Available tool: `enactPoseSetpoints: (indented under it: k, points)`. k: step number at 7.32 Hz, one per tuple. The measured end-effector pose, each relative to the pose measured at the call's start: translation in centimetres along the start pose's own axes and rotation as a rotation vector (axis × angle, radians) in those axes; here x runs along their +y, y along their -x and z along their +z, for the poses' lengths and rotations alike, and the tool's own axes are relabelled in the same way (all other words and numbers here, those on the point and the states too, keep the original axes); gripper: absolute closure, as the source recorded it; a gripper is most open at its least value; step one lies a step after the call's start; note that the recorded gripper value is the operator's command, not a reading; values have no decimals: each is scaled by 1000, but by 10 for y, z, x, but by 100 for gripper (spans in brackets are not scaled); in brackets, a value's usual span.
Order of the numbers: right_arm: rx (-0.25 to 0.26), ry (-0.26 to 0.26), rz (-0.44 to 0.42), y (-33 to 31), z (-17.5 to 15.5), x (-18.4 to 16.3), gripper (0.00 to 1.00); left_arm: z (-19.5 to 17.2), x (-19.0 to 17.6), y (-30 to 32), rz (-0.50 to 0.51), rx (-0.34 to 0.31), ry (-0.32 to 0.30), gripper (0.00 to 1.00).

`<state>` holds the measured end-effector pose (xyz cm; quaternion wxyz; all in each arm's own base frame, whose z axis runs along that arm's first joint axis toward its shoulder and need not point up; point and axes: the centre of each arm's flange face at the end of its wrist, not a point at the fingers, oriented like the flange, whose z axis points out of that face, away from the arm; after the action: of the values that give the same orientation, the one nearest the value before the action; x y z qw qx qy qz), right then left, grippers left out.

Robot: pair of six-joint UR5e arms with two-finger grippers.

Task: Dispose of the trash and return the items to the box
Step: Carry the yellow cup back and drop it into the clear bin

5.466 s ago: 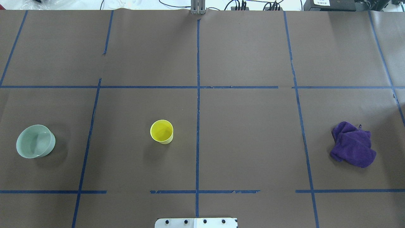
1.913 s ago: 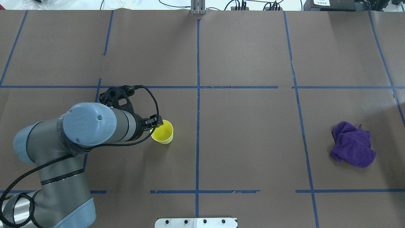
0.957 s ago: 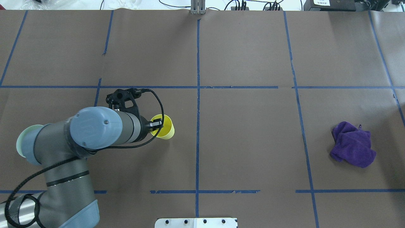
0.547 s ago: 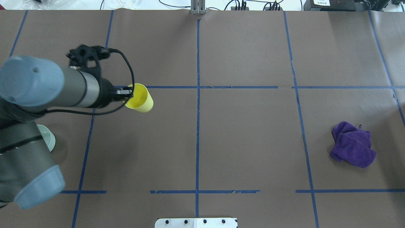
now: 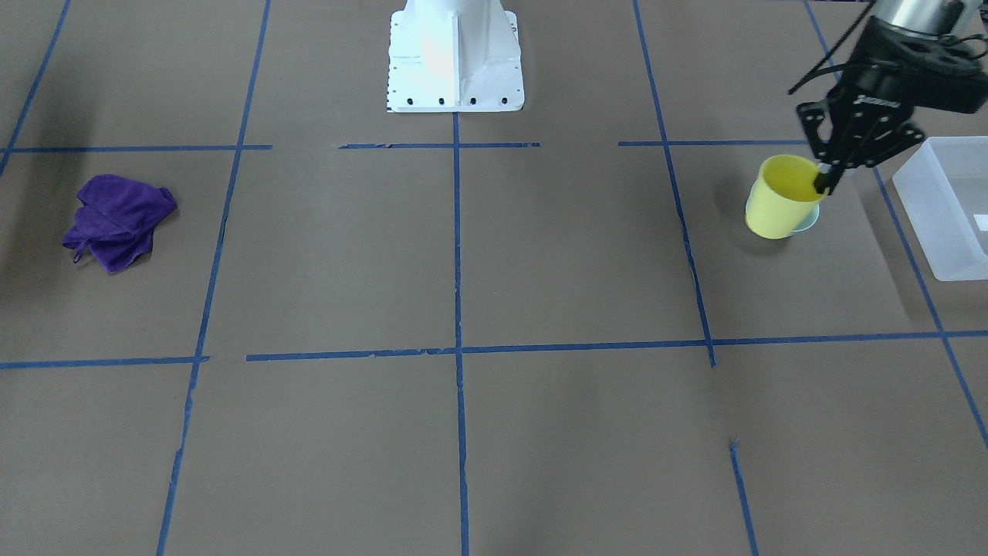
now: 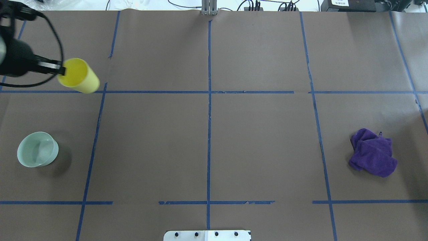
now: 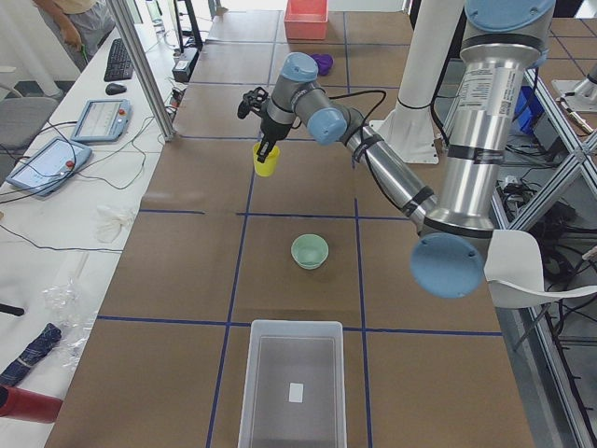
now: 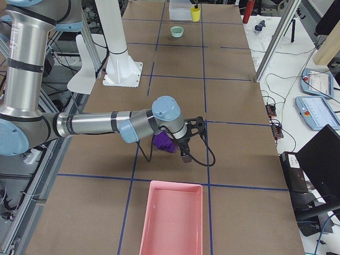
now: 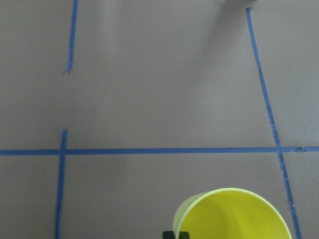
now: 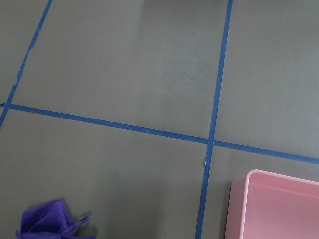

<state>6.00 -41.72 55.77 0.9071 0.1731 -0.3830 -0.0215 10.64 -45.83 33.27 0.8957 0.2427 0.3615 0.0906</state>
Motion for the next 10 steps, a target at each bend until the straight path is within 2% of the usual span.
enactPoseSetpoints:
  k: [2,4,5,8,10]
  points:
    - [0,0,-1,1,0,0,0,-10,53,141,168,-50,54,100]
    - [-2,0,-1,1,0,0,0,-4,126,239,246,-90,98,100]
    - [-2,1,-1,1,0,0,0,7,168,265,260,-83,105,100]
    - [-2,3,-2,1,1,0,0,57,284,311,289,5,73,100]
    - [-2,3,-3,1,1,0,0,80,327,329,290,32,67,100]
